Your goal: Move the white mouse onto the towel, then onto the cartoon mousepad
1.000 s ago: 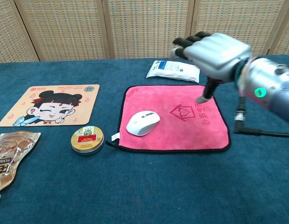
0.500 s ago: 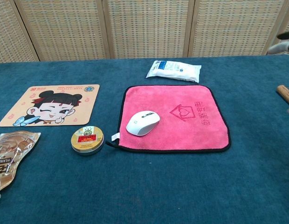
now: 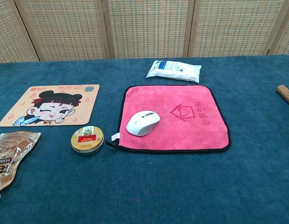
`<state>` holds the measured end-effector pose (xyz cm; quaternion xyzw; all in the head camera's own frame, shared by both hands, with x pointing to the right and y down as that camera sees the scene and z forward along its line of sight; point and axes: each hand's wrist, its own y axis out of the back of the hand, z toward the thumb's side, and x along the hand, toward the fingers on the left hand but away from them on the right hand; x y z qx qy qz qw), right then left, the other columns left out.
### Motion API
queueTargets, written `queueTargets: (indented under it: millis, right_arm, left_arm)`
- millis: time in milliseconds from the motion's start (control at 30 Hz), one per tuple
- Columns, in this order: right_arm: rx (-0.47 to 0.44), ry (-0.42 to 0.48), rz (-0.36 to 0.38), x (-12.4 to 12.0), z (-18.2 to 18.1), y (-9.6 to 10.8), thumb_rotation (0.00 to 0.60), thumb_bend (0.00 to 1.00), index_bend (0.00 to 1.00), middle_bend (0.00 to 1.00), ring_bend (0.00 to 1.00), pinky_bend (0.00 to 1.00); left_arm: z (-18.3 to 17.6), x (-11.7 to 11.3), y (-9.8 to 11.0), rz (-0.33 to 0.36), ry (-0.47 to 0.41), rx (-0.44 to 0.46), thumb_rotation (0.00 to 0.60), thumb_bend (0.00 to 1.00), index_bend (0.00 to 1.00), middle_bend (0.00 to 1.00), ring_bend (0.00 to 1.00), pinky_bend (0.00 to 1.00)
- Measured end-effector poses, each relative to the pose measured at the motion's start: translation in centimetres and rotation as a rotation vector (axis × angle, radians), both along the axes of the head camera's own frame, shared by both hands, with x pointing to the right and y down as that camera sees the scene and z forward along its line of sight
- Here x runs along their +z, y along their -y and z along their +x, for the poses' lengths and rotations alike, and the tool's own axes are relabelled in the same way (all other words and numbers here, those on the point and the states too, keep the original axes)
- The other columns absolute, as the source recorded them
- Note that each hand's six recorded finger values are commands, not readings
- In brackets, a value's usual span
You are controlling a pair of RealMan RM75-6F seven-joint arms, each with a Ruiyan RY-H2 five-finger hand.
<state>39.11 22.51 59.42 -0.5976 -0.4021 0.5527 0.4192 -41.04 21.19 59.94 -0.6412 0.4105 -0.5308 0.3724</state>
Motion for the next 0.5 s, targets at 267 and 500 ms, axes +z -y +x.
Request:
queueTargets:
  millis: [267,500]
  right_arm:
    - [0.041,-0.002,-0.058,-0.4,1.4,0.0,0.6,0.0,0.06,0.0,0.0,0.0]
    - [0.066,0.013,-0.048,-0.7,2.0,0.3,0.6,0.0,0.06,0.0,0.0,0.0]
  left_arm:
    - [0.8,0.3,0.3,0.0,0.006,0.039,0.6,0.0,0.0,0.0,0.0,0.0]
    - [2.0,-0.2,3.5,0.03,0.049,0.155,0.6,0.0,0.0,0.0,0.0,0.0]
